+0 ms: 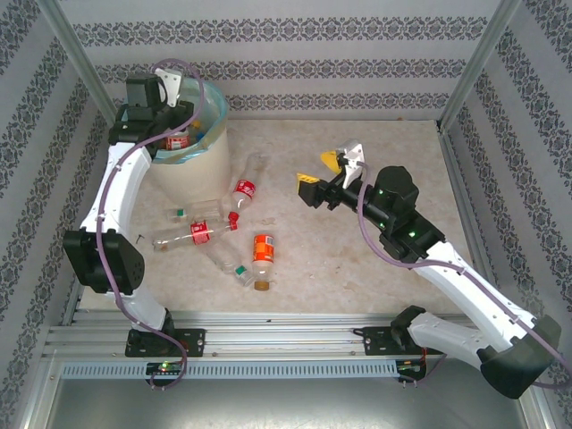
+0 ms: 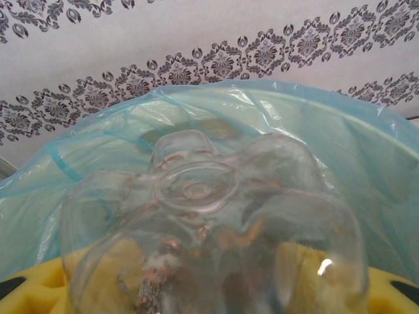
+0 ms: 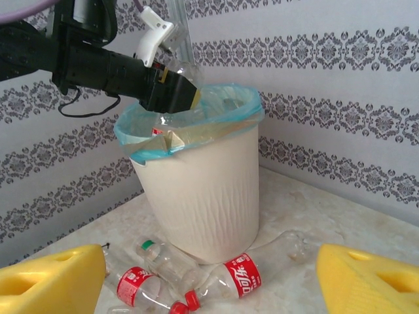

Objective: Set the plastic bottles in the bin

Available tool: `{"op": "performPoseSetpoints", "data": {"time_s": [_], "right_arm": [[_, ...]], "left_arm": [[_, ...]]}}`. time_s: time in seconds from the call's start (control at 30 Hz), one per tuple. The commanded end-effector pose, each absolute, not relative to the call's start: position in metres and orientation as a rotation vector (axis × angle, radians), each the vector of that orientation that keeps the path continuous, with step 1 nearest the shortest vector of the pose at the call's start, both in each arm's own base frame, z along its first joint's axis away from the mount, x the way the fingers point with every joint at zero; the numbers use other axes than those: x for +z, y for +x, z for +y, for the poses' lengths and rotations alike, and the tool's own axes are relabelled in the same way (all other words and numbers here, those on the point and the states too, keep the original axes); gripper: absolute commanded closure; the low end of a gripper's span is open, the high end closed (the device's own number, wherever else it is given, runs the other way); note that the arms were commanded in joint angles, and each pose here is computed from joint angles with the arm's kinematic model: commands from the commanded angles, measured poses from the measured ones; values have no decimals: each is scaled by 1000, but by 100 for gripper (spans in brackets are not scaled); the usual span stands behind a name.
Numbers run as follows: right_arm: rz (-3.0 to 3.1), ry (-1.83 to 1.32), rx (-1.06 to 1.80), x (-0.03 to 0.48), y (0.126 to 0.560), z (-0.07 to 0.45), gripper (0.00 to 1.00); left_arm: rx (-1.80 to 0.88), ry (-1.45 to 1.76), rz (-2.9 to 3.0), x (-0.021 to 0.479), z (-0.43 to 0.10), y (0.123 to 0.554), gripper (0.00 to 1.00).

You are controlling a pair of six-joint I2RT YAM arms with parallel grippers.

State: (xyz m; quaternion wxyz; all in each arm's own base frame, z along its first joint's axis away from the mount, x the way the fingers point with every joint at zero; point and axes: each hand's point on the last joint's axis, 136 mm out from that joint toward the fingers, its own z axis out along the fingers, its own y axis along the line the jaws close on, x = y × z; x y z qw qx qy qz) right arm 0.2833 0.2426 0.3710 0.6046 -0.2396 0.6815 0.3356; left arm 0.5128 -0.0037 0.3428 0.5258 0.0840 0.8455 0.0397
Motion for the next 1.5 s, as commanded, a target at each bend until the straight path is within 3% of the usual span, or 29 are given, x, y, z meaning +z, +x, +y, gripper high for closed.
{"op": "performPoseSetpoints", "data": {"time_s": [0.0, 0.07, 0.17, 0.37, 0.7, 0.97, 1.3, 1.47], "right_arm": [[1548, -566, 793, 382, 282, 246, 17], [1548, -566, 795, 382, 283, 247, 16], [1548, -573, 804, 384, 283, 249, 17], [1550, -571, 805, 383, 285, 250, 17], [1582, -568, 818, 372, 284, 250, 18], [1606, -560, 810, 363, 282, 247, 18], [1632, -561, 816, 354, 283, 249, 18], [1636, -562, 820, 353, 282, 249, 18]], "left_arm": [[29, 157, 1913, 372, -4, 513, 73], [10, 156, 1802, 402, -8, 509, 73], [-18, 144, 1717, 434, -11, 502, 65], [-56, 100, 1595, 467, -13, 490, 65], [-137, 36, 1646, 402, -14, 514, 62], [-30, 15, 1773, 341, 0, 519, 60], [-54, -167, 1912, 313, 29, 521, 53], [-159, -240, 1814, 335, 38, 515, 56]]}}
